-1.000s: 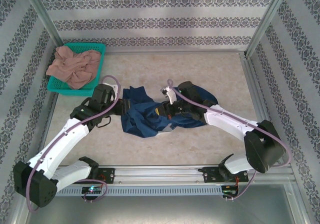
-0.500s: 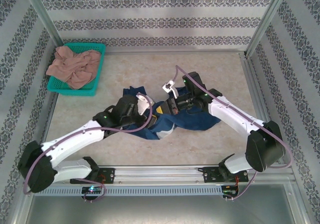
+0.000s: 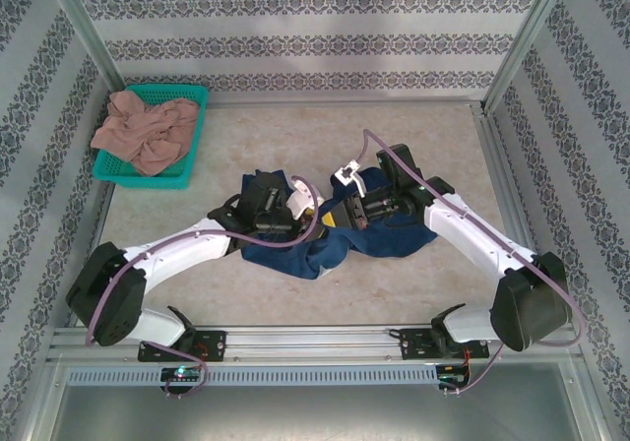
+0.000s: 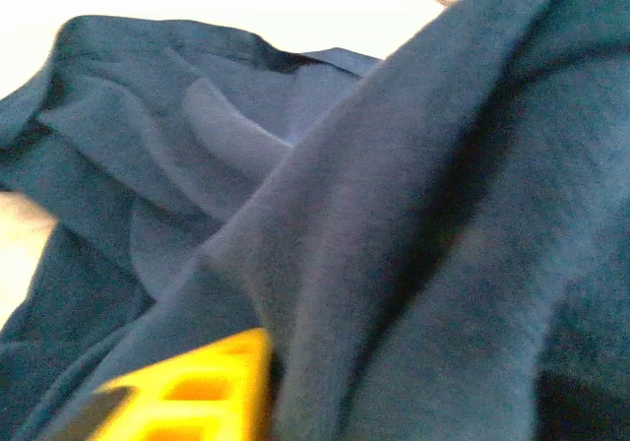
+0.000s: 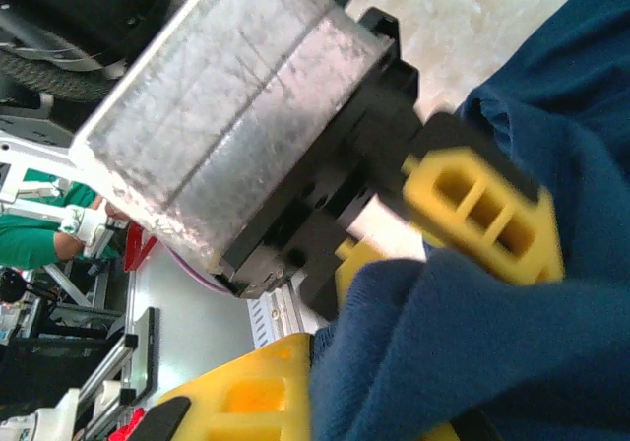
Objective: Fold the inside-out t-shirt
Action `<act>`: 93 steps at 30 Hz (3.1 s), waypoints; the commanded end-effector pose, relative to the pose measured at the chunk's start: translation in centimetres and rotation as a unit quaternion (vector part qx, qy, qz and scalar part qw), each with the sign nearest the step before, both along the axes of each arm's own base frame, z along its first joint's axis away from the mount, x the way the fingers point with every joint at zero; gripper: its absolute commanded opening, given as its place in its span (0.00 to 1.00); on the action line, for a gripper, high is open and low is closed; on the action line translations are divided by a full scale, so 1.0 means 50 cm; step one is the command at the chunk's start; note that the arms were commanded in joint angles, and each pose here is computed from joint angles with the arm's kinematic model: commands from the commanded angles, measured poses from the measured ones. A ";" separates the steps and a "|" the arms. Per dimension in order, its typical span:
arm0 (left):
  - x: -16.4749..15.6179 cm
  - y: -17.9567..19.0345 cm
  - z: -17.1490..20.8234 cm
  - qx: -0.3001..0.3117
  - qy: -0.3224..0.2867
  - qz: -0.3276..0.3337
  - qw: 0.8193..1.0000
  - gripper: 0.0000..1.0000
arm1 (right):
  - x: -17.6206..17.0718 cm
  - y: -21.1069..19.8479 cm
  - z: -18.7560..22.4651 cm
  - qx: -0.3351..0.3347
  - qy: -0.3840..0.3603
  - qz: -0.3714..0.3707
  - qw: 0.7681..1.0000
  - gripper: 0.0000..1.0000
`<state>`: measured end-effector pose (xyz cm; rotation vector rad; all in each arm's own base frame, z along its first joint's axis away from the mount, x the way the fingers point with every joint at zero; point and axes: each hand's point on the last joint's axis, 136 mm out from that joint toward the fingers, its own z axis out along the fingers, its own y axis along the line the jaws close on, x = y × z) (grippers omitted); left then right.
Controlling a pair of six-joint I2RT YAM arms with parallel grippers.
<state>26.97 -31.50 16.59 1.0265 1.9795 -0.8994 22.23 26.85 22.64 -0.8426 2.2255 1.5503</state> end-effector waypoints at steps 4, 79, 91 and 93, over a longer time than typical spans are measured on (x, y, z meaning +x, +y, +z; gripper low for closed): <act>0.032 0.011 0.081 -0.076 0.067 0.059 0.993 0.00 | 0.097 -0.103 -0.043 -0.117 0.003 -0.207 0.971 0.19; -0.026 0.080 0.170 -0.138 0.198 0.174 0.955 0.00 | -0.019 -0.063 0.043 0.035 -0.154 -0.129 0.979 0.00; -0.059 0.132 0.325 -0.216 0.071 0.118 0.967 0.00 | 0.064 -0.155 0.001 -0.144 -0.119 -0.317 0.930 0.36; -0.054 0.130 0.326 -0.213 0.071 0.119 0.967 0.00 | 0.060 -0.176 -0.003 -0.196 -0.143 -0.333 0.911 0.43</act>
